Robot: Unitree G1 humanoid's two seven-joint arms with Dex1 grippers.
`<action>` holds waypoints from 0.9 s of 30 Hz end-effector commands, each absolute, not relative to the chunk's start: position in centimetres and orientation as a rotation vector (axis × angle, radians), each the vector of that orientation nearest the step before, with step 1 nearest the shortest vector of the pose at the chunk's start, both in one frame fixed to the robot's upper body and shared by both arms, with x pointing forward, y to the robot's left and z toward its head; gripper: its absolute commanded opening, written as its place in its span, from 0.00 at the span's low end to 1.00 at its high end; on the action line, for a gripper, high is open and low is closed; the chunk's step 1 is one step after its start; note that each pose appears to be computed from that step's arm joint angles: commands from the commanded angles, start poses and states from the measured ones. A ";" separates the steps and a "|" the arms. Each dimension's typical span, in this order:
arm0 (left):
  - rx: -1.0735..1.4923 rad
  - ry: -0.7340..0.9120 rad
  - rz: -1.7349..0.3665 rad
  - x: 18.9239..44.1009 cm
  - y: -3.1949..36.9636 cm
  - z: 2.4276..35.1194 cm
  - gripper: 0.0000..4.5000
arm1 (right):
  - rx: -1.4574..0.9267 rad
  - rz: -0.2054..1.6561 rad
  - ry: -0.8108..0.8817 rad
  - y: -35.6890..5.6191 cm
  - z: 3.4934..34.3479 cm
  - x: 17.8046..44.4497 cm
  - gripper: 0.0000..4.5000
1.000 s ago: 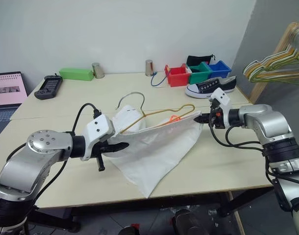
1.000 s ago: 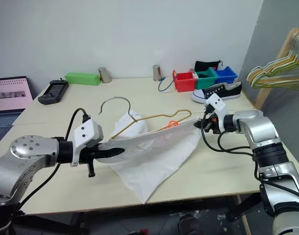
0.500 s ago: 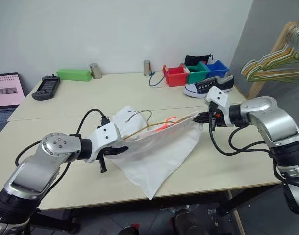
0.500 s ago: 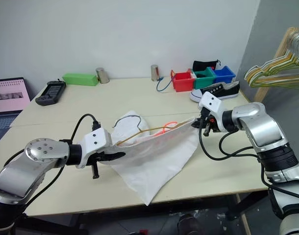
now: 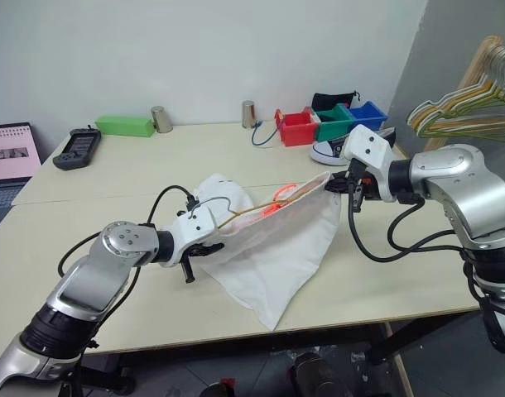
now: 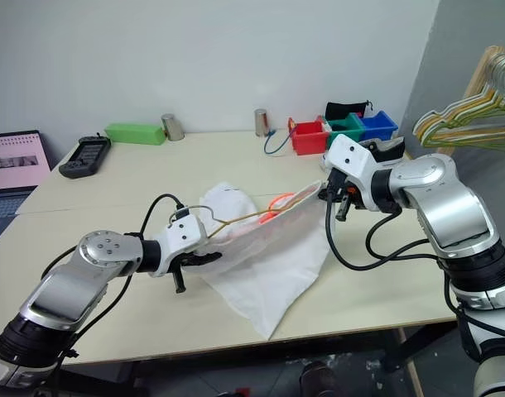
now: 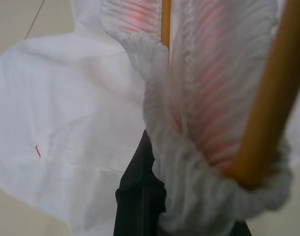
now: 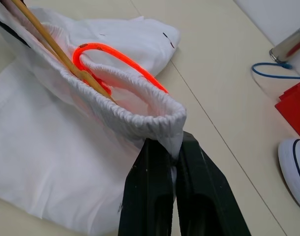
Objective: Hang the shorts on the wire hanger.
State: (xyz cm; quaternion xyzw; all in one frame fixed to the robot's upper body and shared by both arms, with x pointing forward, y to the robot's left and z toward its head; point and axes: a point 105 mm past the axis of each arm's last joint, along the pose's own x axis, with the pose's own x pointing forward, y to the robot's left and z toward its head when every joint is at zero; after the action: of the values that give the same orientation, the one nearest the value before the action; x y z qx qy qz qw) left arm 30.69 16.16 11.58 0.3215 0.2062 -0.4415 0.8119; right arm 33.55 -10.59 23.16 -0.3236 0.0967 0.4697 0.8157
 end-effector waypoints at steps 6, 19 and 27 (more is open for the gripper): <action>0.722 0.340 -0.952 31.0 15.9 13.6 0.00 | -0.794 0.936 0.201 -12.5 23.2 34.2 0.01; 0.774 0.416 -0.915 30.7 17.8 12.6 0.00 | -0.811 0.872 0.196 -14.4 24.3 35.2 0.01; 0.826 0.464 -0.912 31.0 17.6 12.0 0.00 | -0.816 0.931 0.126 -11.9 26.4 33.7 0.01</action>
State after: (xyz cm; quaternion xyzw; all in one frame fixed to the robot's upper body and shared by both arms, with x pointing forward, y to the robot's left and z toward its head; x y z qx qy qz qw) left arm 30.63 16.48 11.77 0.3598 0.1997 -0.4447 0.7956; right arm 34.24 -12.19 23.62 -0.3726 0.0985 0.4451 0.8083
